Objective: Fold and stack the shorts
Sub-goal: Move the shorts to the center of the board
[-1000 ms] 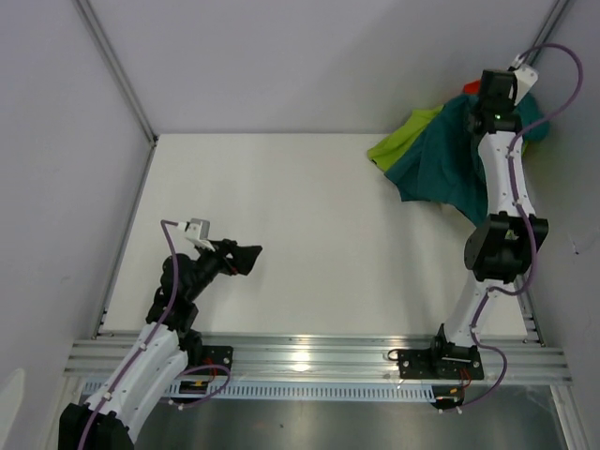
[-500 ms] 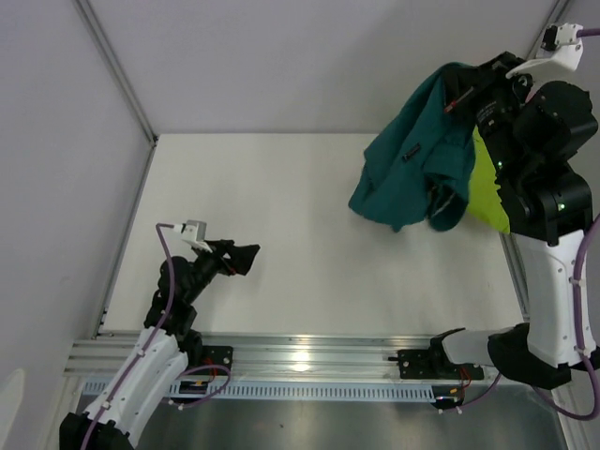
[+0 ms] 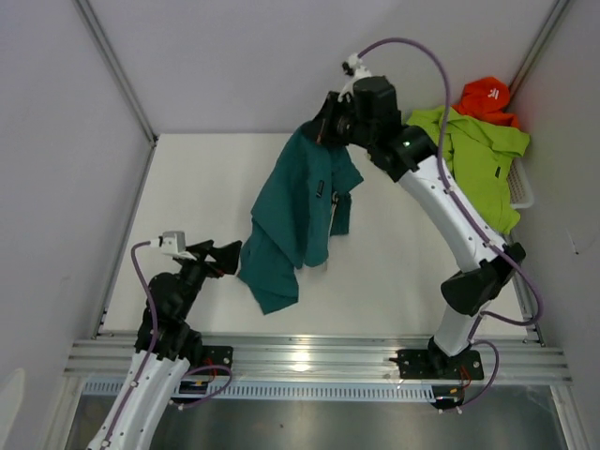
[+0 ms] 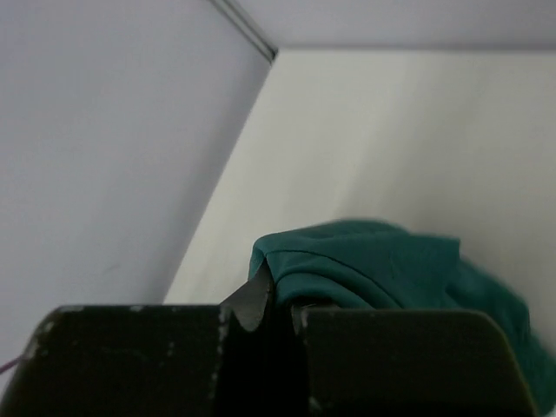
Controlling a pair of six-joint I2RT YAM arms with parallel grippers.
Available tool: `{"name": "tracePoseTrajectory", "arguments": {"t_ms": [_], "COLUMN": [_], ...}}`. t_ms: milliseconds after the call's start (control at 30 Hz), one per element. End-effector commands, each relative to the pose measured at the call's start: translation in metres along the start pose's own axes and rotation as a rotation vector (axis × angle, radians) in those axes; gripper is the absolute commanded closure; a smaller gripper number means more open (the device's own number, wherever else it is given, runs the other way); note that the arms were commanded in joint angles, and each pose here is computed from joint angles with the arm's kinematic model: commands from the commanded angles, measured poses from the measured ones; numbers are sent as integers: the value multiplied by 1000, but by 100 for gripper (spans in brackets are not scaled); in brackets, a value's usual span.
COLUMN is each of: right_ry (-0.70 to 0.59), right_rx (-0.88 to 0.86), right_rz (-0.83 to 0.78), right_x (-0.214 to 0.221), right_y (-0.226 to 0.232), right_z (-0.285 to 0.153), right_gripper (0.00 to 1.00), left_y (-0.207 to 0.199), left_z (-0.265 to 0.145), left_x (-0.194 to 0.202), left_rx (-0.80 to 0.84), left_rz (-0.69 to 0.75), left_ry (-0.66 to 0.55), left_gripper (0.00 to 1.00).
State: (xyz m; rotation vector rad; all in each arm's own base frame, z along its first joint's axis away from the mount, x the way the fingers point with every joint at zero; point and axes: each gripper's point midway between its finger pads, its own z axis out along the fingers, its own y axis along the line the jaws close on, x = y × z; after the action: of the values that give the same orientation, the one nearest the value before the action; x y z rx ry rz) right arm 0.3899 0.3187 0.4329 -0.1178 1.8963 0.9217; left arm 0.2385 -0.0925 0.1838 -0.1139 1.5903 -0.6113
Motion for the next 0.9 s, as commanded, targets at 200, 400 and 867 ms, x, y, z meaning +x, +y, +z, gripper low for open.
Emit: {"name": "tracePoseTrajectory", "arguments": {"t_ms": [200, 400, 867], "right_ry": [458, 398, 398], "right_rx": [-95, -179, 0], "right_rz": [-173, -205, -14], "right_x": [202, 205, 232], "right_y": [38, 66, -60], "right_z": [52, 25, -31], "right_gripper": [100, 68, 32], "left_y": [18, 16, -18], "left_z": [-13, -9, 8], "left_x": [-25, -21, -8], "left_rx": [-138, -122, 64], "left_rz": [8, 11, 38], "left_ry": [-78, -56, 54], "left_gripper": [1, 1, 3]}}
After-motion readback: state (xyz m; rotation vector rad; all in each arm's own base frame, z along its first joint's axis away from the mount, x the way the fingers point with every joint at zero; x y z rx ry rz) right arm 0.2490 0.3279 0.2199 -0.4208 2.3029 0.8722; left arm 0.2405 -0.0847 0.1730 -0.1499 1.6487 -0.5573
